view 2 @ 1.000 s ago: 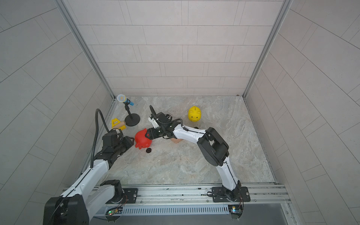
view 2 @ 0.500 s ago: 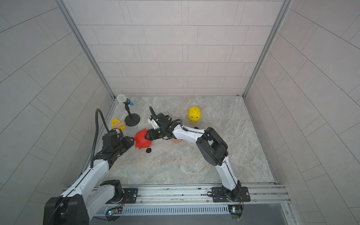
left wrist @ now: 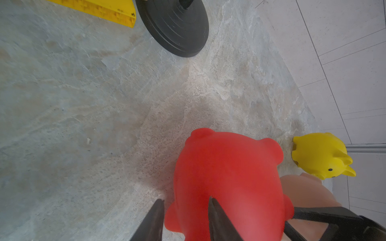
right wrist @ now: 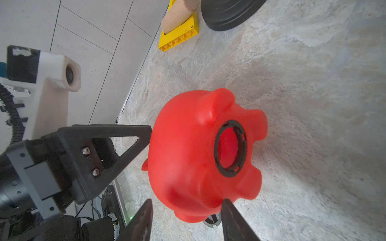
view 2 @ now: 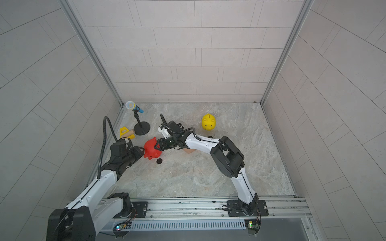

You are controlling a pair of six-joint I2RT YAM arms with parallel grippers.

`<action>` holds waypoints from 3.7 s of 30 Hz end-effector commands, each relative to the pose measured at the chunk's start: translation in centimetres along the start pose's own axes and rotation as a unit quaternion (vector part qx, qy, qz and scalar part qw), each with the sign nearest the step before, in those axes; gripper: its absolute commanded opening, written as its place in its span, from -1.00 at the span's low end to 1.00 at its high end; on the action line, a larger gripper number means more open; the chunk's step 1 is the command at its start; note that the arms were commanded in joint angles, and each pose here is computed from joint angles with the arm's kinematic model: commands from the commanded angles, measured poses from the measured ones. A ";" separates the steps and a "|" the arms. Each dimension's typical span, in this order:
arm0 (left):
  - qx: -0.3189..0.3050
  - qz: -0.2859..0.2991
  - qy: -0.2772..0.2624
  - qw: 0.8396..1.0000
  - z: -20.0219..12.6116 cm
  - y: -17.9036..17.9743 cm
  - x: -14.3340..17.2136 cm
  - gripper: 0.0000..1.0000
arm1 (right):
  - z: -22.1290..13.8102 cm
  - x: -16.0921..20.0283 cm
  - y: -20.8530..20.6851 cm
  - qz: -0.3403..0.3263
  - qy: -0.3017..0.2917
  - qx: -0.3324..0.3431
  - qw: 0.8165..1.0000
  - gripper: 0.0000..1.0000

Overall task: Close piggy banks
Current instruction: Turn over the piggy bank at the center of the board.

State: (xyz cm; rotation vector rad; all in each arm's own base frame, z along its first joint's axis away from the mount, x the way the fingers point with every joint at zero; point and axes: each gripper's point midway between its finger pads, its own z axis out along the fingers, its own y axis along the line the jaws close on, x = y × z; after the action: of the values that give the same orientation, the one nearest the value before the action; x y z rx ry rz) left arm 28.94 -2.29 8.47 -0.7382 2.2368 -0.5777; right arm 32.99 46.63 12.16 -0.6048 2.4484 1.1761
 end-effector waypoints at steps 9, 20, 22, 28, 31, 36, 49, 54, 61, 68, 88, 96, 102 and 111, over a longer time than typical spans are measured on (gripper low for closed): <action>0.000 0.007 0.001 1.000 0.1 0.2 0.2 -0.20 | 0.8 -0.6 -0.8 -0.008 -0.004 0.022 1.000 0.13; -0.002 0.009 0.001 1.000 0.1 0.2 0.1 -0.20 | 0.9 -0.1 -0.2 -0.006 0.009 0.011 1.000 0.11; -0.002 0.009 0.000 1.000 0.1 0.2 0.1 -0.20 | 0.9 0.0 0.0 -0.007 0.010 0.009 1.000 0.11; -0.004 0.009 0.002 1.000 0.2 0.3 0.2 -0.20 | 0.7 -0.2 1.0 -0.011 0.009 -0.003 1.000 0.09; -0.003 0.010 0.004 1.000 0.3 0.3 0.2 -0.20 | 0.6 -0.1 1.5 -0.014 0.011 -0.008 1.000 0.08; -0.003 0.009 0.006 1.000 0.3 0.3 0.2 -0.20 | 0.4 -0.2 2.0 -0.017 0.009 -0.012 1.000 0.06; -0.007 0.008 0.014 1.000 0.6 0.5 0.5 -0.20 | -0.5 -0.4 3.7 -0.023 0.005 -0.026 0.999 0.02; -0.007 0.008 0.015 1.000 0.7 0.5 0.6 -0.20 | -0.9 -0.6 4.2 -0.026 0.002 -0.028 0.999 0.01; -0.008 0.007 0.019 1.000 0.8 0.6 0.7 -0.20 | -1.3 -0.7 4.9 -0.029 -0.001 -0.033 0.999 0.01; -0.009 0.008 0.020 1.000 0.8 0.7 0.7 -0.20 | -1.3 -0.7 5.6 -0.031 0.001 -0.040 0.999 0.01; -0.013 0.006 0.029 0.999 1.1 0.8 0.9 -0.20 | -0.7 -0.7 6.7 -0.023 0.001 -0.056 0.998 0.00; -0.014 0.006 0.034 0.999 1.3 0.9 1.1 -0.20 | -0.1 -0.5 7.7 -0.027 0.005 -0.065 0.998 -0.01; -0.015 0.006 0.036 0.999 1.3 0.9 1.2 -0.20 | 0.4 -0.4 7.5 -0.025 0.009 -0.065 0.998 -0.01; -0.024 0.004 0.036 0.999 1.3 1.2 1.2 -0.20 | 1.4 -0.8 7.3 -0.024 0.013 -0.063 0.998 -0.01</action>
State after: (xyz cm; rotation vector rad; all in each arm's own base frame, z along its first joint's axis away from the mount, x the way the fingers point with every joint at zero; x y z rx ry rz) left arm 28.84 -2.39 6.29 -0.7596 2.3105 -0.5713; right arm 30.01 51.53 17.10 -0.7110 2.3640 1.3121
